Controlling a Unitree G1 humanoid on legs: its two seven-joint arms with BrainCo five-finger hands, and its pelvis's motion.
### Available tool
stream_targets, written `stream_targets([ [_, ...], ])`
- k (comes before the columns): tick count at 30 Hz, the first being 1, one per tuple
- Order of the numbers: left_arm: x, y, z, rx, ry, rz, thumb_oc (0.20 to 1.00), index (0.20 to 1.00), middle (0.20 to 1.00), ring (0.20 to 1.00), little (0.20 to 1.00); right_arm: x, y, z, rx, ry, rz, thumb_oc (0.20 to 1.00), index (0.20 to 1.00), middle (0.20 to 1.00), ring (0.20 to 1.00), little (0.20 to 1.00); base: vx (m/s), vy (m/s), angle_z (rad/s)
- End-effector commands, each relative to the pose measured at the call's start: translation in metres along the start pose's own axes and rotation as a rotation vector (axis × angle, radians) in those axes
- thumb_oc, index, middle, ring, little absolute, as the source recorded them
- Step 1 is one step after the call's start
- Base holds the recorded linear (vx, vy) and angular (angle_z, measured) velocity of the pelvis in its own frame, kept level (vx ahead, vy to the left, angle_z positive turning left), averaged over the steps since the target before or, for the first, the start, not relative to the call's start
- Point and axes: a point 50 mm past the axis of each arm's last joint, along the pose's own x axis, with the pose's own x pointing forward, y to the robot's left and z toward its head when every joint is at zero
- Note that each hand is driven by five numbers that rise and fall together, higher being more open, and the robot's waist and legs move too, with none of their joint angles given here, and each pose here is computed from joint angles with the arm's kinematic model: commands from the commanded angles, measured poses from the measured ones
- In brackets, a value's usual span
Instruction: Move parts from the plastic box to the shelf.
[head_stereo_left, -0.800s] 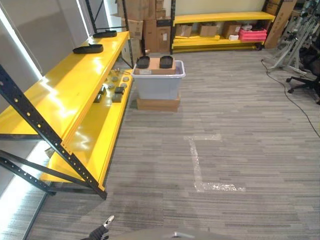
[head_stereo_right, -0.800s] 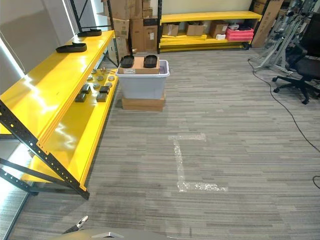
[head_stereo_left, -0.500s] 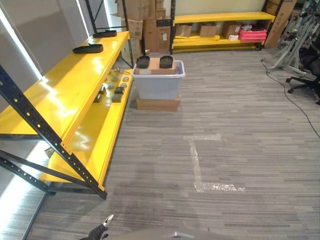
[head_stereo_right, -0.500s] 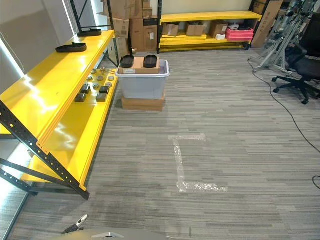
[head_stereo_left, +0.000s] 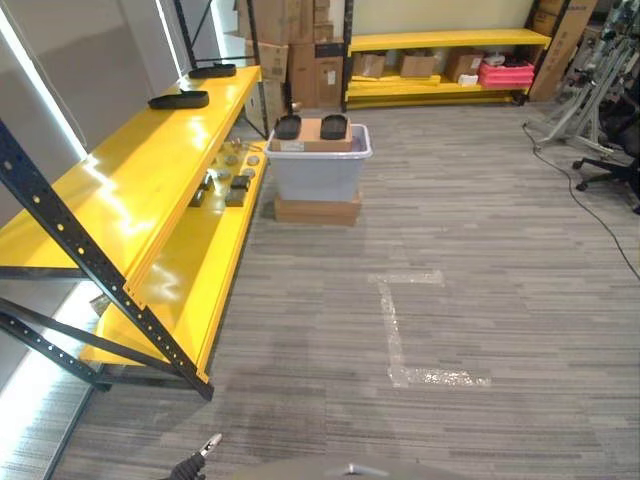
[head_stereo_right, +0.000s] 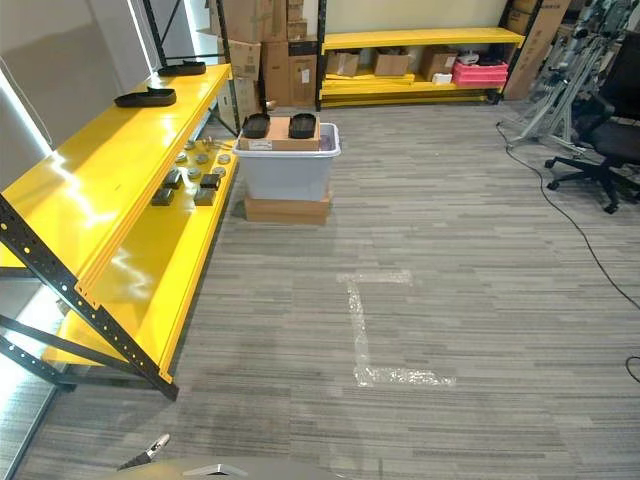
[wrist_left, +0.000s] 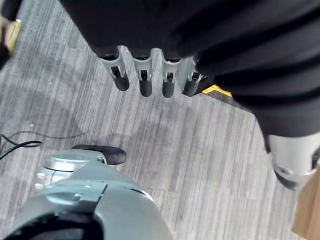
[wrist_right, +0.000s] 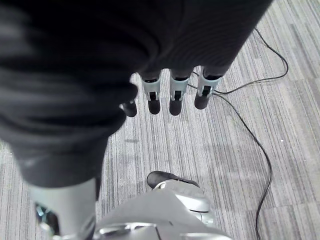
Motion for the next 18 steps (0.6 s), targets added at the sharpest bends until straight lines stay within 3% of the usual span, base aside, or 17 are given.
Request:
stream_targets([
  [1,0.001,0.012,0.004,-0.059,0.059,0.102,1.000,1.000,1.000,1.000,1.000,0.000,0.004,-0.005,-0.060,0.049,0.017,1.000,1.000,1.000,1.000,1.000,0.00,0.000,0.00],
  [9,0.002,0.011,0.007,-0.032,0.059,0.104,1.000,1.000,1.000,1.000,1.000,0.000,0.006,0.000,-0.120,0.000,0.017,1.000,1.000,1.000,1.000,1.000,0.00,0.000,0.00],
  [18,0.003,0.007,0.008,-0.047,0.045,0.111,1.000,1.000,1.000,1.000,1.000,0.000,0.004,-0.009,0.027,0.064,0.016,1.000,1.000,1.000,1.000,1.000,0.02,0.017,0.00],
])
